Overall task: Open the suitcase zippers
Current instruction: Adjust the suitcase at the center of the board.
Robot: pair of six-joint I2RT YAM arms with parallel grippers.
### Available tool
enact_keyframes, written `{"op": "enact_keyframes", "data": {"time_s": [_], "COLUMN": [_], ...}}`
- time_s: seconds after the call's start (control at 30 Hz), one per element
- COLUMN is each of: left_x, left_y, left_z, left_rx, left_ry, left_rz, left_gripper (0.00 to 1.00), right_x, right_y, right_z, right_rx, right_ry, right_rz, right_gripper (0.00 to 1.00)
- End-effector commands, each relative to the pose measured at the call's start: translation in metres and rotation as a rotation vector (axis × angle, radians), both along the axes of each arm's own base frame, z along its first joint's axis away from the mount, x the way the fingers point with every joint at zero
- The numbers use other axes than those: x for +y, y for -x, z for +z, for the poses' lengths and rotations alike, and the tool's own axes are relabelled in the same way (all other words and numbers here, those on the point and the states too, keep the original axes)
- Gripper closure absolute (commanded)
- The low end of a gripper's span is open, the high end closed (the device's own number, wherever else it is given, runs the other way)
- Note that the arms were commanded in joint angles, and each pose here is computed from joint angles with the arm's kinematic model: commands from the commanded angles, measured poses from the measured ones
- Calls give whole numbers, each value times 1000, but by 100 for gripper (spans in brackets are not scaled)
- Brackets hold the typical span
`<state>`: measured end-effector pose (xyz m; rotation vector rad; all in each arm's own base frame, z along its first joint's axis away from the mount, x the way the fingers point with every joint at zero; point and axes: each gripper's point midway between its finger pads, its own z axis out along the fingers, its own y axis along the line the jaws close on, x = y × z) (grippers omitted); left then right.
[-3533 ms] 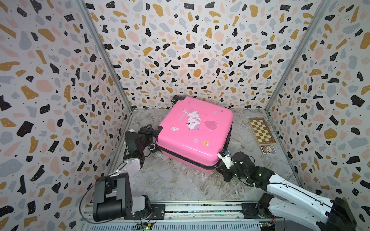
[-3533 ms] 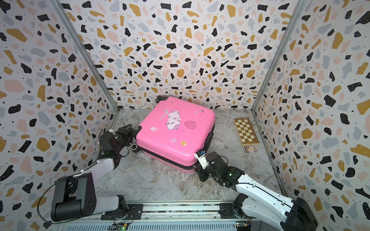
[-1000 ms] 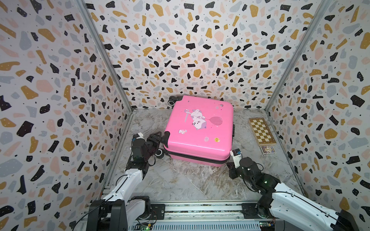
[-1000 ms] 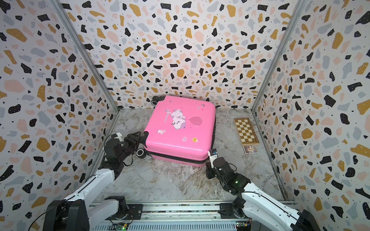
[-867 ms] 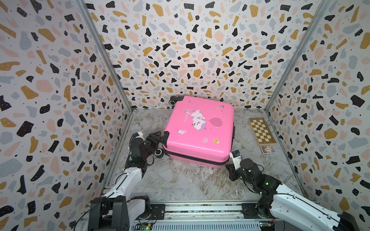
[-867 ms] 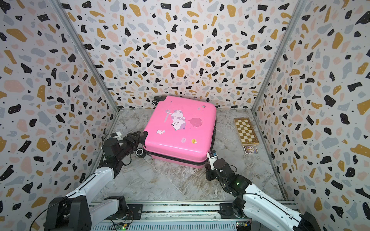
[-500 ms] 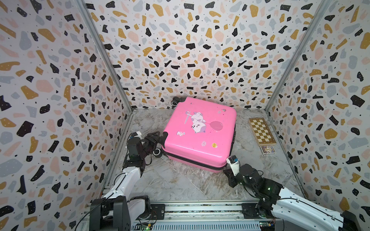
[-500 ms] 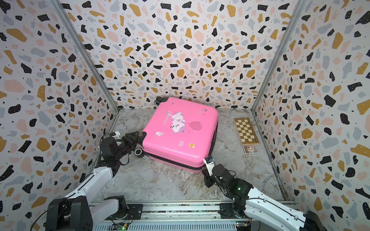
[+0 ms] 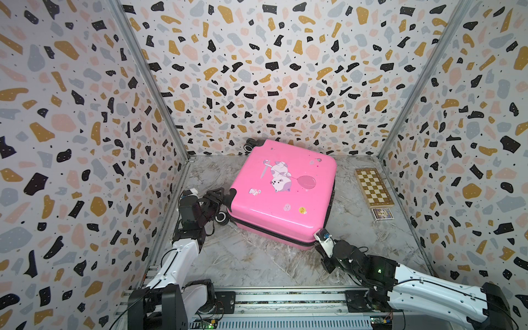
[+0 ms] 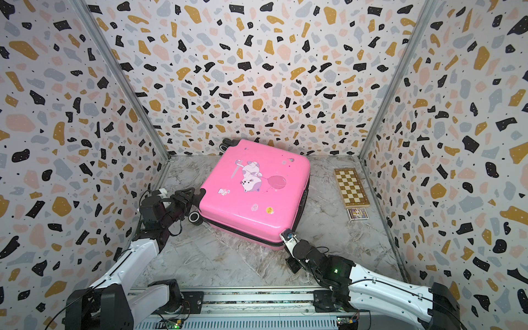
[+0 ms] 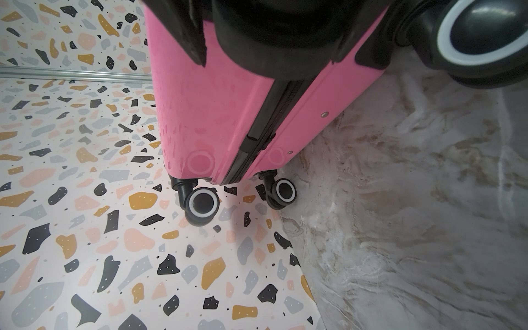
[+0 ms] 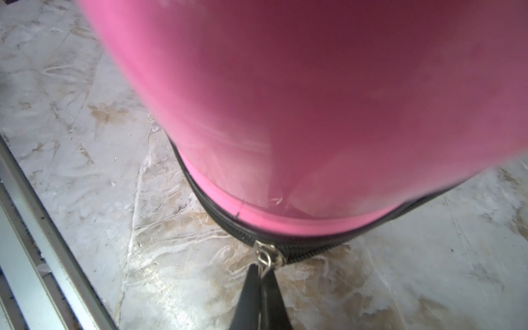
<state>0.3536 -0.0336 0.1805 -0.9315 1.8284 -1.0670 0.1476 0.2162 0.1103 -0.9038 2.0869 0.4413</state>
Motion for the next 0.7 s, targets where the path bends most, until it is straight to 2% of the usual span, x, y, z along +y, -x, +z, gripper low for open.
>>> {"op": "enact_keyframes", "data": {"time_s": [0.0, 0.1, 0.27, 0.4, 0.5, 0.67], "left_x": [-64, -64, -58, -61, -64, -69], "left_y": [59, 61, 64, 64, 65, 67], "left_z": [-65, -65, -56, -56, -60, -63], "left_rx": [190, 194, 184, 187, 194, 198], "left_ry": [-66, -67, -110, -97, -86, -88], "left_rz": [-384, -387, -362, -378, -395, -417], "left_gripper": [42, 36, 22, 22, 23, 26], "right_x": [75, 74, 63, 56, 61, 77], "right_y": [57, 56, 40, 18, 15, 30], "right_z": [105, 100, 80, 76, 76, 72], "right_rx": [-42, -14, 42, 77, 96, 102], "right_ry": [-365, -343, -299, -302, -315, -267], "right_rz": [436, 412, 277, 198, 233, 341], "right_gripper": [100, 100, 100, 100, 100, 100]}}
